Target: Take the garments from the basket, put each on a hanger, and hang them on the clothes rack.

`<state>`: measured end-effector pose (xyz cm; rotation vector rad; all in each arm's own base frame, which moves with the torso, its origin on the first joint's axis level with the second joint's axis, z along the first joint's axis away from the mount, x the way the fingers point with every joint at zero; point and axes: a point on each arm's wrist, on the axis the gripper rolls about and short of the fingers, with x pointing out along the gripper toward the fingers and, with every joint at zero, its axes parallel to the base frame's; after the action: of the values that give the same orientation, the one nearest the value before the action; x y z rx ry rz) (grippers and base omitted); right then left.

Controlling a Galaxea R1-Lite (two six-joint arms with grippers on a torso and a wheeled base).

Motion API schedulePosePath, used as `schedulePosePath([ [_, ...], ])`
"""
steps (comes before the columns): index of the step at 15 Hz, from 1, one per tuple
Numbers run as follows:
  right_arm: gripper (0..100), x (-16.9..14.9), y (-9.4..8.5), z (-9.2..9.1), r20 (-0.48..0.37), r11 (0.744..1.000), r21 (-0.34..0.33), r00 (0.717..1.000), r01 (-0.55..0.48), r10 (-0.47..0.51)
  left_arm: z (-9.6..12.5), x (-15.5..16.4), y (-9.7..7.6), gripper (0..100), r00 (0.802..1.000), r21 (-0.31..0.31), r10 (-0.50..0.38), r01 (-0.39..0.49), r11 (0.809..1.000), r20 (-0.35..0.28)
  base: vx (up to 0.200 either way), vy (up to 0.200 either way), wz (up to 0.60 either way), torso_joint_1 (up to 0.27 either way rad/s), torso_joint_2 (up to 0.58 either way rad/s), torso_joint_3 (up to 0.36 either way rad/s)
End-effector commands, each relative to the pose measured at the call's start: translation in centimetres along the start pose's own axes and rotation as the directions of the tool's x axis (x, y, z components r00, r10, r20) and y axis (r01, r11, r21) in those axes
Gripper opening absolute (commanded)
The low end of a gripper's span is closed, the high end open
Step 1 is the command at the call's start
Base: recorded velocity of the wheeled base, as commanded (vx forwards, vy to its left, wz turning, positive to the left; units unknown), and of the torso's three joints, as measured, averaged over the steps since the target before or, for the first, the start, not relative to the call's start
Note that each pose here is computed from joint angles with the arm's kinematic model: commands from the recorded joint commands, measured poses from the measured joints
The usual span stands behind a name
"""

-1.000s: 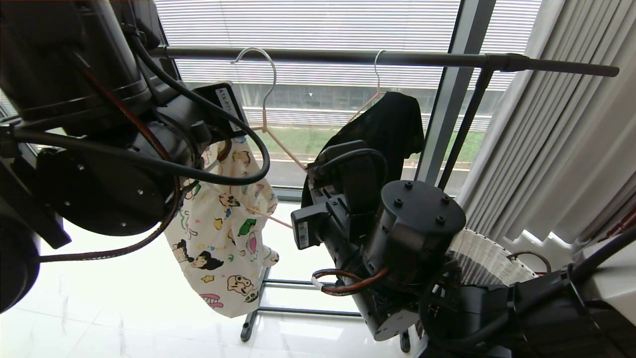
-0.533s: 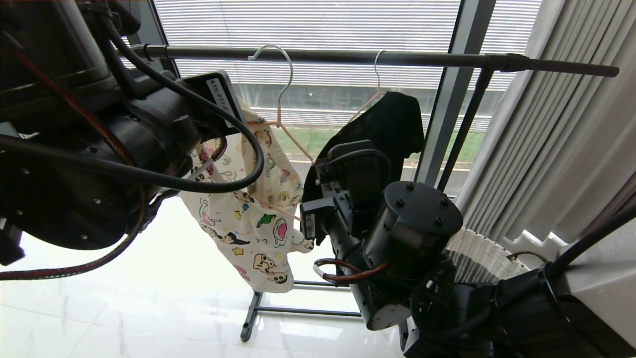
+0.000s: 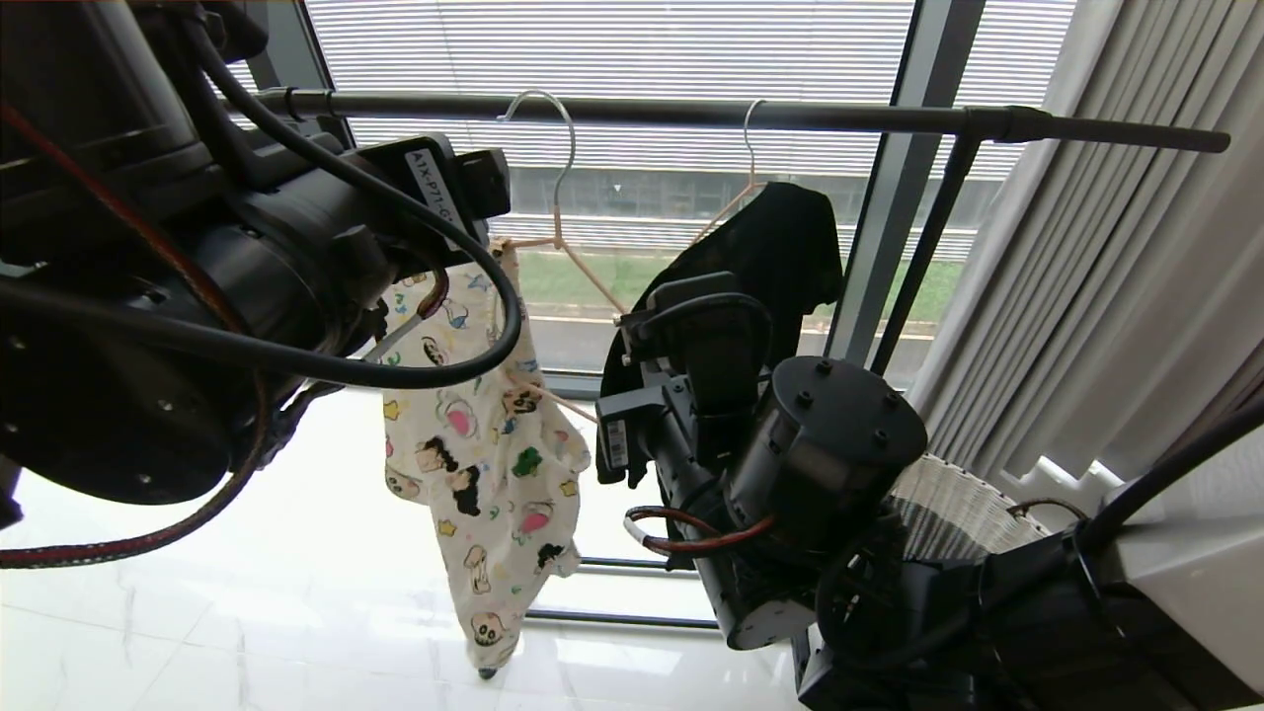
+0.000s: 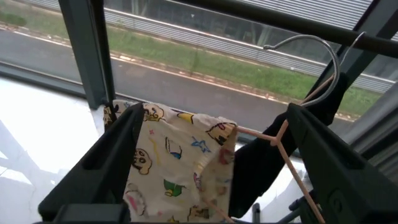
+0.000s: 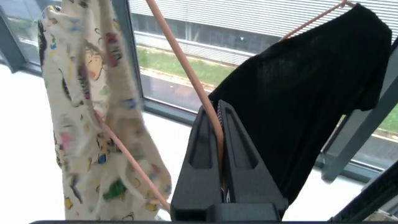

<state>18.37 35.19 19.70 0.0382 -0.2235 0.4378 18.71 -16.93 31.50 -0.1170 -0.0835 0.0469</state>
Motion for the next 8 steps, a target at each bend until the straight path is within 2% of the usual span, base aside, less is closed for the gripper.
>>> schedulePosePath([
  [1,0,0.5,-0.7,0.2,0.011,1.000,-0.015,1.000,0.021,-0.021,0.8,-0.7,0.6,100,1.000,-0.002,-0.001,0.001,1.000,0.014,0.000,0.000,0.00,0.000,0.00,0.000],
  [3,0,0.8,-1.3,0.3,0.028,0.998,-0.039,0.999,0.040,-0.039,1.6,-1.7,1.8,100,1.000,0.032,-0.008,0.008,0.999,0.011,0.000,0.000,0.00,0.000,0.00,0.000],
  [5,0,1.1,-2.0,0.6,0.053,0.995,-0.077,0.997,0.059,-0.055,2.5,-3.4,3.7,100,0.998,0.082,-0.067,0.066,0.994,0.007,0.000,0.000,0.00,0.000,0.00,0.000],
  [6,0,1.3,-2.4,0.8,0.068,0.994,-0.089,0.996,0.059,-0.053,2.4,-4.7,5.3,100,0.988,0.149,-0.155,0.153,0.977,0.003,0.000,0.000,0.00,0.000,0.00,0.000],
  [7,0,1.4,-3.0,1.4,0.087,0.994,-0.103,0.995,0.049,-0.040,1.8,-5.8,7.1,100,0.967,0.233,-0.253,0.246,0.941,0.000,0.000,0.000,0.00,0.000,0.00,0.000],
  [8,0,1.3,-3.4,1.9,0.100,0.993,-0.115,0.995,0.034,-0.022,1.2,-6.4,8.3,100,0.955,0.292,-0.297,0.286,0.913,-0.005,0.000,0.000,0.00,0.000,0.00,0.000],
])
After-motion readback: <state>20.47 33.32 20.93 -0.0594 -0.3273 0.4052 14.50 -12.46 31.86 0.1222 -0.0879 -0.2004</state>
